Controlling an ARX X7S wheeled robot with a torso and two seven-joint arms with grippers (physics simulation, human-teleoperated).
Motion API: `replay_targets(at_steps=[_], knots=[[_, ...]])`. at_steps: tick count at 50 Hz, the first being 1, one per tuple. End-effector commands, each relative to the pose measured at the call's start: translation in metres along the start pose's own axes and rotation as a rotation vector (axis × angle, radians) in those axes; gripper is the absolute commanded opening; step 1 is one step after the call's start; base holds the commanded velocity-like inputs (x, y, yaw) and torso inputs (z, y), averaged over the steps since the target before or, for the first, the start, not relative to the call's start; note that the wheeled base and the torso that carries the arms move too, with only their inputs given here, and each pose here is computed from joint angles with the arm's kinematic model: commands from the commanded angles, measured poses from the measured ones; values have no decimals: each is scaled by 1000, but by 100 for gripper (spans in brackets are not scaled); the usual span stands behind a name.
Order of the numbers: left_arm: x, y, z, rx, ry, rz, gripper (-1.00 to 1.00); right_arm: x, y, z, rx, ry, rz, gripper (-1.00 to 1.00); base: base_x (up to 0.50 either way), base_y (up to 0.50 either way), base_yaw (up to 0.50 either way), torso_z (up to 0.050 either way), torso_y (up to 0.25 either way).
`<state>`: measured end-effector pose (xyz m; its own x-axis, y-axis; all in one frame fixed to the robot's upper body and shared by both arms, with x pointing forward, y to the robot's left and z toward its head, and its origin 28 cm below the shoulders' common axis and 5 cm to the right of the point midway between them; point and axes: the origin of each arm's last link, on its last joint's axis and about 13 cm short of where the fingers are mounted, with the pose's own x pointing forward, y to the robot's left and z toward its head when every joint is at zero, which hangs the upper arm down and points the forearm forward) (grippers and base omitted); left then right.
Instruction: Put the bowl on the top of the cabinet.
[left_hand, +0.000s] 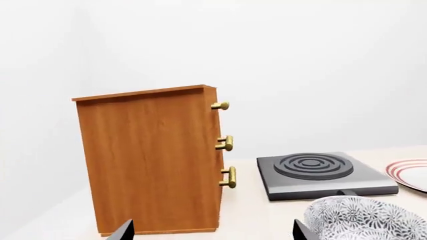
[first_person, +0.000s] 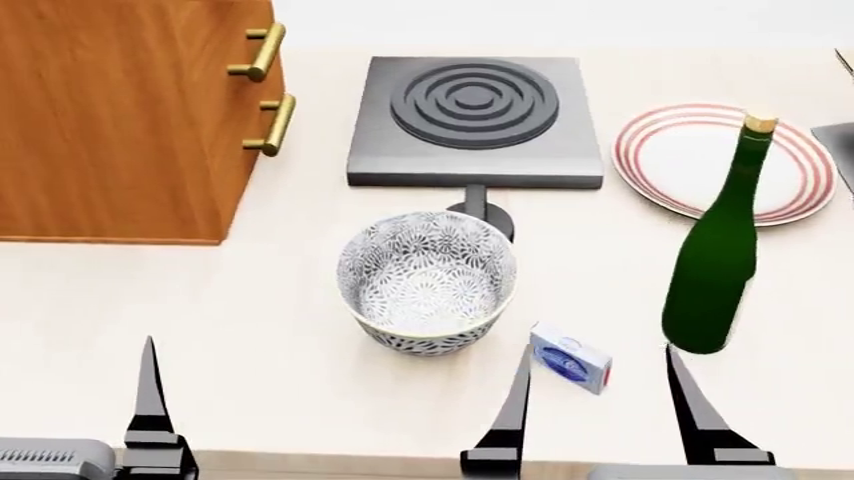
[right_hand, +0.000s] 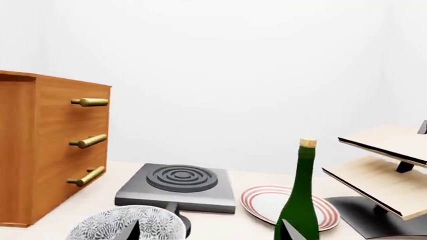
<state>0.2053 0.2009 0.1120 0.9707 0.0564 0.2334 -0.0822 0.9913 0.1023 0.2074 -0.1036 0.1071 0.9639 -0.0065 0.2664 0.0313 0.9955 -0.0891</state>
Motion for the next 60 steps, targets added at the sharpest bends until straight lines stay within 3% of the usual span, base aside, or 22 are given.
replay_targets(at_steps=[1, 60], knots=[[0, 0, 0, -4, -1, 0, 100, 0, 0, -1, -4, -2, 2, 100, 0, 254, 0, 0, 0], [-4, 0, 2, -5, -7, -1, 100, -1, 2, -5, -26, -8, 1, 100, 0, 327, 0, 0, 0]])
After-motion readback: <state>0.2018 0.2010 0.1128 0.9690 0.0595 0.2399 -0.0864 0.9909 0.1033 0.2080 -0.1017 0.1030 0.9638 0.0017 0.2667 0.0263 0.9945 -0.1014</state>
